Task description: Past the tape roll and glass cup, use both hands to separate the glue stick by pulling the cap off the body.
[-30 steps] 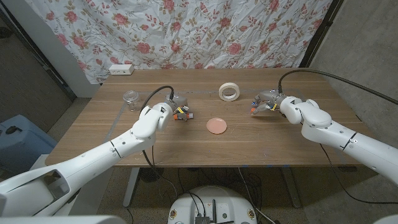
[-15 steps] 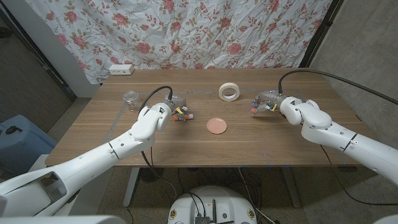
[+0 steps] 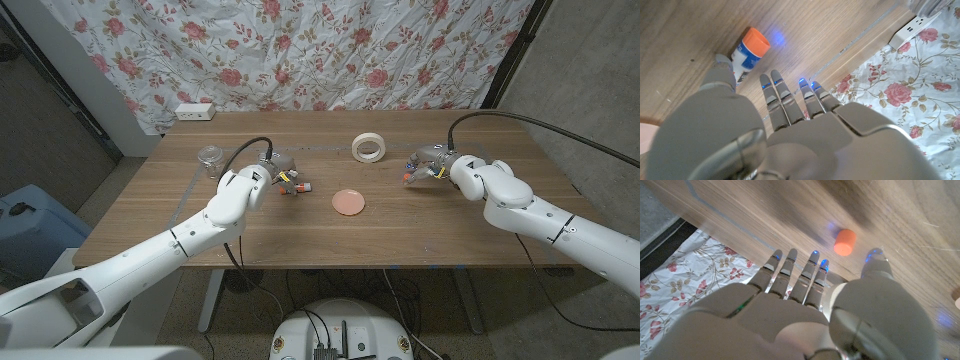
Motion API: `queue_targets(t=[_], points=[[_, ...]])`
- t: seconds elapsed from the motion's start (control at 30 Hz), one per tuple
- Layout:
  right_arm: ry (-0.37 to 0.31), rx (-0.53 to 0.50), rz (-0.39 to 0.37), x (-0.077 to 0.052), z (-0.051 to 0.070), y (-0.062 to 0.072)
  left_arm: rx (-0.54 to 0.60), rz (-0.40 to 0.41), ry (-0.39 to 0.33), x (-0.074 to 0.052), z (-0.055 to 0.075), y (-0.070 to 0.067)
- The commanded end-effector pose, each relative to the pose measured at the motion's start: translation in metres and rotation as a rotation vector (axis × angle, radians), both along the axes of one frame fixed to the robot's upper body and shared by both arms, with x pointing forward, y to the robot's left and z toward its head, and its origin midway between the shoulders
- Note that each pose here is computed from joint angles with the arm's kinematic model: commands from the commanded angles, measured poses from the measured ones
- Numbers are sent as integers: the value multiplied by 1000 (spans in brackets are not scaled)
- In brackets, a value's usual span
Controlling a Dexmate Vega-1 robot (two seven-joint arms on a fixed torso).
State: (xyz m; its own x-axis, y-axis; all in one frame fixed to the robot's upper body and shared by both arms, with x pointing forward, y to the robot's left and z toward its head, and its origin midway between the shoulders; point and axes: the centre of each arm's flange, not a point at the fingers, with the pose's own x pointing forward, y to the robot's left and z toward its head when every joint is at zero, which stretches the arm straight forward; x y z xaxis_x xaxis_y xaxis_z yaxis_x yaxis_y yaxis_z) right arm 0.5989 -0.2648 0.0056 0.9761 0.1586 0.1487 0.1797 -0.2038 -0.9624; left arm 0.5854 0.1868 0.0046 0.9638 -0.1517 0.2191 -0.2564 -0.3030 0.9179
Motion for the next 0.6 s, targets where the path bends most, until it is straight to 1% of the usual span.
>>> queue_targets(t=[0.03,0.1,0.2,0.27,0.37,0.43,0.6], points=[[10,-4,0,0,3,6,-21,5,22,-3,1,7],[14,8,5,0,3,6,-22,10,22,-4,1,8],[1,12,18,-1,3,3,-26,10,26,-4,1,11],[16,34,24,0,4,1,-33,7,27,-4,1,13],[13,32,34,-1,5,-1,-44,1,31,-3,3,15],[11,64,42,0,6,-4,-53,-3,39,-2,5,17],[13,98,53,0,6,-8,-96,-5,58,2,7,21]])
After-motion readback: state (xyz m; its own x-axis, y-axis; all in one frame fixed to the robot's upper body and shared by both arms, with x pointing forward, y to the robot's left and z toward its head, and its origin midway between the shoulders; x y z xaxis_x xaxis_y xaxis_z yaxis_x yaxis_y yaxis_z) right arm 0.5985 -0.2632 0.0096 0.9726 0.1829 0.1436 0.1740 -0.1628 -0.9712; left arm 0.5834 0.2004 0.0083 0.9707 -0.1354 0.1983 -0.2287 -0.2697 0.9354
